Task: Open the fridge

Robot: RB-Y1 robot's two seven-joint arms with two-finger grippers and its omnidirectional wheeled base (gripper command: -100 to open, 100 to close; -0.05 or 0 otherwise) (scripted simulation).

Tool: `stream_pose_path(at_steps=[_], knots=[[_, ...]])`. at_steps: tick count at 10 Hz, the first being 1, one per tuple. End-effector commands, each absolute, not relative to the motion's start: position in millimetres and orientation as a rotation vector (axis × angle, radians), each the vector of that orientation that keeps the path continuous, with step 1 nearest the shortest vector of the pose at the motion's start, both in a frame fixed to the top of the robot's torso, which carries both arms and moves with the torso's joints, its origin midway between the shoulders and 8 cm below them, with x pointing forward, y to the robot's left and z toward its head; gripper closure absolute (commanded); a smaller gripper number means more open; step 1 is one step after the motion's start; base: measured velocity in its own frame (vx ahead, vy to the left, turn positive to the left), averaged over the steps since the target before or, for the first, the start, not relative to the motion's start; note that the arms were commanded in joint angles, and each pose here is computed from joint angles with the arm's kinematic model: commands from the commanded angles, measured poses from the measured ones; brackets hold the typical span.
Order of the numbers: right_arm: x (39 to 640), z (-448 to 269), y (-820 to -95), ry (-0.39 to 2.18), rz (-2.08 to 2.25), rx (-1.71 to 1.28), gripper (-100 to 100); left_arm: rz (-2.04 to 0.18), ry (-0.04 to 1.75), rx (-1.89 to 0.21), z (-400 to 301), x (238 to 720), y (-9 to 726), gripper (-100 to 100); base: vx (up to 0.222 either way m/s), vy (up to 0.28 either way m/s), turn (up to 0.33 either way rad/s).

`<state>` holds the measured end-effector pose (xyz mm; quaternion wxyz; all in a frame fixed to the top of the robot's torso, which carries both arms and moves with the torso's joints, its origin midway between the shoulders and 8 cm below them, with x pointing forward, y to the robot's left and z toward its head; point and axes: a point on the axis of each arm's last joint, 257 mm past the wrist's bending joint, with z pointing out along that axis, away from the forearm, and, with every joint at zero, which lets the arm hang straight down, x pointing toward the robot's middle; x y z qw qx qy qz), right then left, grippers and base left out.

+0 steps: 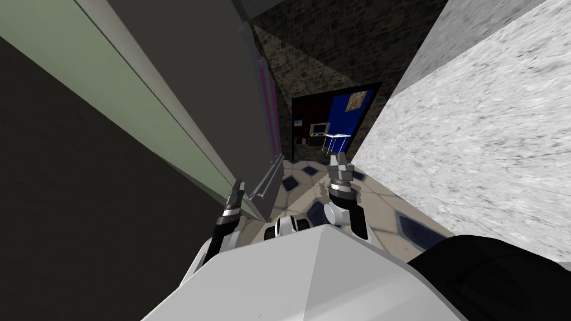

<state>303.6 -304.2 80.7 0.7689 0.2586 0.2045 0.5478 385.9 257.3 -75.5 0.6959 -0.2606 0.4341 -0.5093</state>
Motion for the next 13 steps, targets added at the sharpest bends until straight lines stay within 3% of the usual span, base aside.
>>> stream_pose_path(at_steps=[1, 13], knots=[[304, 81, -304, 0.444, 1.189, 0.561, 0, -1.126, 1.011, -0.595, -103, 394, 257, -100, 0.027, 0.019, -0.041], [304, 81, -304, 0.444, 1.189, 0.561, 0, -1.087, 1.151, -0.672, -199, 405, 258, -100, 0.016, 0.011, -0.027]])
